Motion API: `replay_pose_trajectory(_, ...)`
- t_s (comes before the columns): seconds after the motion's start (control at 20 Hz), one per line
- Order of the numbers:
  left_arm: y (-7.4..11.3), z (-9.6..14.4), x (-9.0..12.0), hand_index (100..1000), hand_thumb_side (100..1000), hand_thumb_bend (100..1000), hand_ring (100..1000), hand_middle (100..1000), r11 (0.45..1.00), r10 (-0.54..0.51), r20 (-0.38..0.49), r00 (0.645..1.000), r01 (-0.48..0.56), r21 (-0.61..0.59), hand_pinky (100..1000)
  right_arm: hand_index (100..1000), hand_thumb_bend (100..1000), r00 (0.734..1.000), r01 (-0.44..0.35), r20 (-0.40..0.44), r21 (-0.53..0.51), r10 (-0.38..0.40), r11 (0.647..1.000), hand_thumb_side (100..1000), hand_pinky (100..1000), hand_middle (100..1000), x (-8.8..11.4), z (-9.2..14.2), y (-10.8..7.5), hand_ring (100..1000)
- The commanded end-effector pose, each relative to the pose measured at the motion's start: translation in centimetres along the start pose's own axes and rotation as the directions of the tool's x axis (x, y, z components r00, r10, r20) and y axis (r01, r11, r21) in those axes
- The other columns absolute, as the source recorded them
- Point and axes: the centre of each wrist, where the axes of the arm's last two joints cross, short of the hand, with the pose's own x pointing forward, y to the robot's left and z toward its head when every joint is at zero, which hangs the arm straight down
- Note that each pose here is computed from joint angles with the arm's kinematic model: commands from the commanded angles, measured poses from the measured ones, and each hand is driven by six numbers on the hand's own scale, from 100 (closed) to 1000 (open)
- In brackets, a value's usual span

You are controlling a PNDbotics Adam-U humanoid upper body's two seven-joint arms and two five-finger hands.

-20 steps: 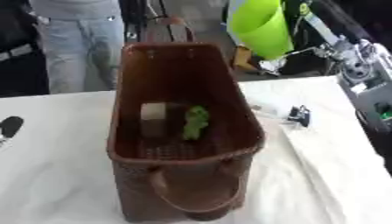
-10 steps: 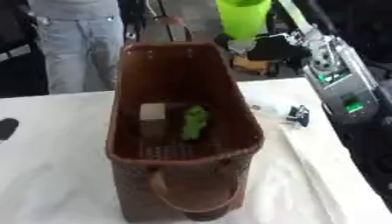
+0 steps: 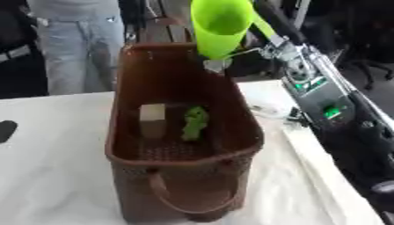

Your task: Pick up objects on the table and place them in the box.

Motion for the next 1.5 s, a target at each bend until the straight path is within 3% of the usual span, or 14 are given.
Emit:
replay_pose_trajectory(0.05, 0.7, -0.6, 0.6, 792, 513, 723, 633, 654, 1.000, -0.014, 0.032, 0.999, 0.014, 0.002, 673, 401, 482, 0.999, -0.030, 0.036, 0.021, 0.029, 0.999, 331, 235, 319, 0.4, -0.6, -0.4, 400)
replay_pose_trajectory(0.65, 0.7, -0.6, 0.6, 793, 514, 721, 632, 655, 1.000, -0.013, 0.033, 0.999, 0.013, -0.001, 674, 425, 469, 0.996, -0.042, 0.085, 0.133, 0.030, 0.990, 360, 255, 341, 0.5, -0.7, 1.2, 415)
replay_pose_trajectory(0.8, 0.7, -0.6, 0.7, 793, 515, 722, 633, 655, 1.000, -0.012, 0.034, 0.999, 0.012, -0.002, 674, 517, 510, 0.993, -0.059, 0.108, 0.203, 0.038, 0.977, 459, 321, 425, 0.4, -0.7, 1.9, 466)
replay_pose_trajectory(1.15, 0.6, -0.6, 0.7, 793, 516, 720, 632, 655, 1.000, -0.012, 0.033, 0.999, 0.012, -0.004, 674, 550, 500, 0.992, -0.091, 0.111, 0.323, 0.058, 0.942, 484, 347, 456, -0.8, -0.6, 3.2, 483)
replay_pose_trajectory(1.35, 0.6, -0.6, 0.7, 793, 516, 721, 632, 655, 1.000, -0.012, 0.033, 0.999, 0.012, -0.004, 674, 661, 548, 0.989, -0.126, 0.120, 0.383, 0.086, 0.915, 549, 418, 560, -1.4, -0.4, 3.8, 543)
replay_pose_trajectory(1.45, 0.6, -0.6, 0.7, 793, 516, 721, 632, 655, 1.000, -0.012, 0.034, 0.999, 0.012, -0.004, 674, 673, 555, 0.987, -0.142, 0.126, 0.402, 0.100, 0.904, 557, 425, 574, -1.6, -0.4, 3.9, 550)
replay_pose_trajectory(1.5, 0.6, -0.6, 0.7, 793, 516, 722, 633, 655, 1.000, -0.012, 0.034, 0.999, 0.012, -0.004, 674, 748, 604, 0.986, -0.147, 0.127, 0.407, 0.104, 0.902, 596, 476, 673, -1.7, -0.4, 3.9, 603)
